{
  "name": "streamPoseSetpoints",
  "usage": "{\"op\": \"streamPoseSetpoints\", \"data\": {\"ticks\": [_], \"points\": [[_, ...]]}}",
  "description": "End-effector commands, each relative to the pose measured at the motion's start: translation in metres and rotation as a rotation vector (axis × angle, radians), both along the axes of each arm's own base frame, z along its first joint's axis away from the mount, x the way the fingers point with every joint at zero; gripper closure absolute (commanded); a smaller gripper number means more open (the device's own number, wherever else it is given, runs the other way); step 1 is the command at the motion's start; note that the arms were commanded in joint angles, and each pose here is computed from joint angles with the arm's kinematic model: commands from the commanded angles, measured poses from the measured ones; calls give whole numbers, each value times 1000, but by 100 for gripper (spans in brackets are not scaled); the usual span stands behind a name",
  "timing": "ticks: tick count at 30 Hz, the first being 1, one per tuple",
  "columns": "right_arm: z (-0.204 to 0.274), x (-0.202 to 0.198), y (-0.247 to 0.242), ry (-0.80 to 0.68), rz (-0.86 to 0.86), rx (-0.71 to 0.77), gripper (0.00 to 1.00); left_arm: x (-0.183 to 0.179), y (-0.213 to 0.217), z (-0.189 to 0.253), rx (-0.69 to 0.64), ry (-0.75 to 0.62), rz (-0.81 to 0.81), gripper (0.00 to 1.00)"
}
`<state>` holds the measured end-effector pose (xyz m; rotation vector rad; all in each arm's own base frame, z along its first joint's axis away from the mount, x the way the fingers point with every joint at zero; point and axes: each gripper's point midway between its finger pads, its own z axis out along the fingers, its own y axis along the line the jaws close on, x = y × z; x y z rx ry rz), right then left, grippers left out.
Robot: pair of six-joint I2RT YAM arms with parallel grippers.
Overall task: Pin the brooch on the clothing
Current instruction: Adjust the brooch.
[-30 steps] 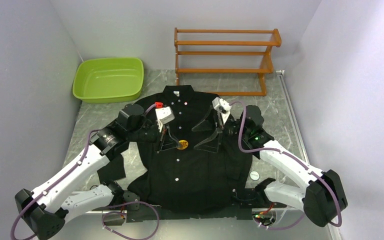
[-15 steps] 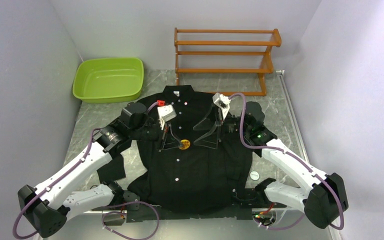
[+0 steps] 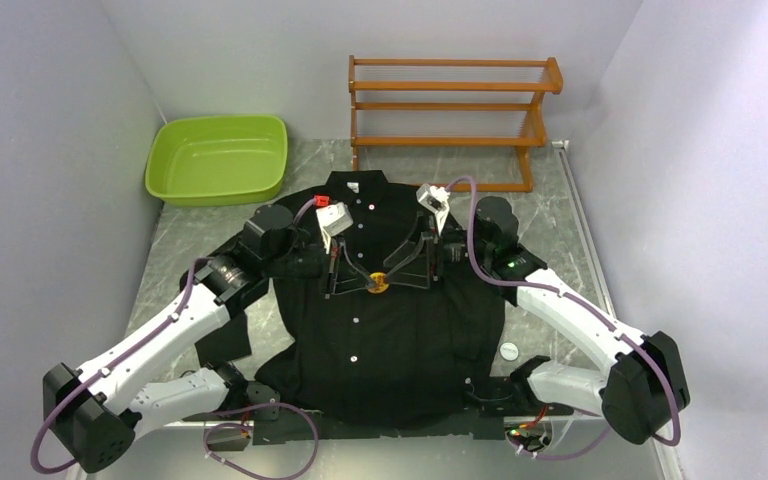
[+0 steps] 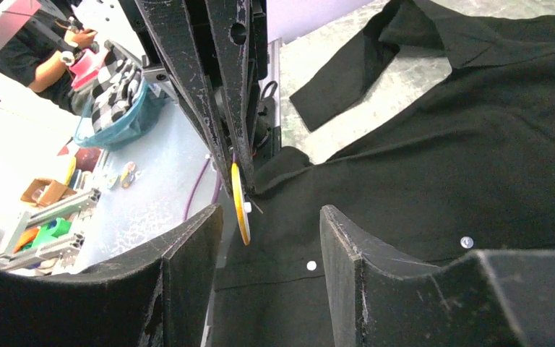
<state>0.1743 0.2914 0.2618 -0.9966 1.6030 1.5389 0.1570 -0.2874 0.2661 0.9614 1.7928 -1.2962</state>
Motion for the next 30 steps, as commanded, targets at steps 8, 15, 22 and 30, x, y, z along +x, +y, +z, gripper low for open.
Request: {"op": "streamPoseSetpoints", "data": {"ticks": [8, 15, 22, 30], "points": [[11, 13, 7, -68, -43, -17, 44, 12, -4, -5, 6, 11, 44, 97], [-8, 62, -15, -33, -387, -89, 15, 50, 32, -44, 93, 163, 295, 97], [-30, 79, -37, 17, -503, -121, 7, 61, 49, -38, -36, 366, 319, 97], [-6, 47, -22, 45, -289, -2, 9, 47, 50, 32, -248, 394, 205, 97]]}}
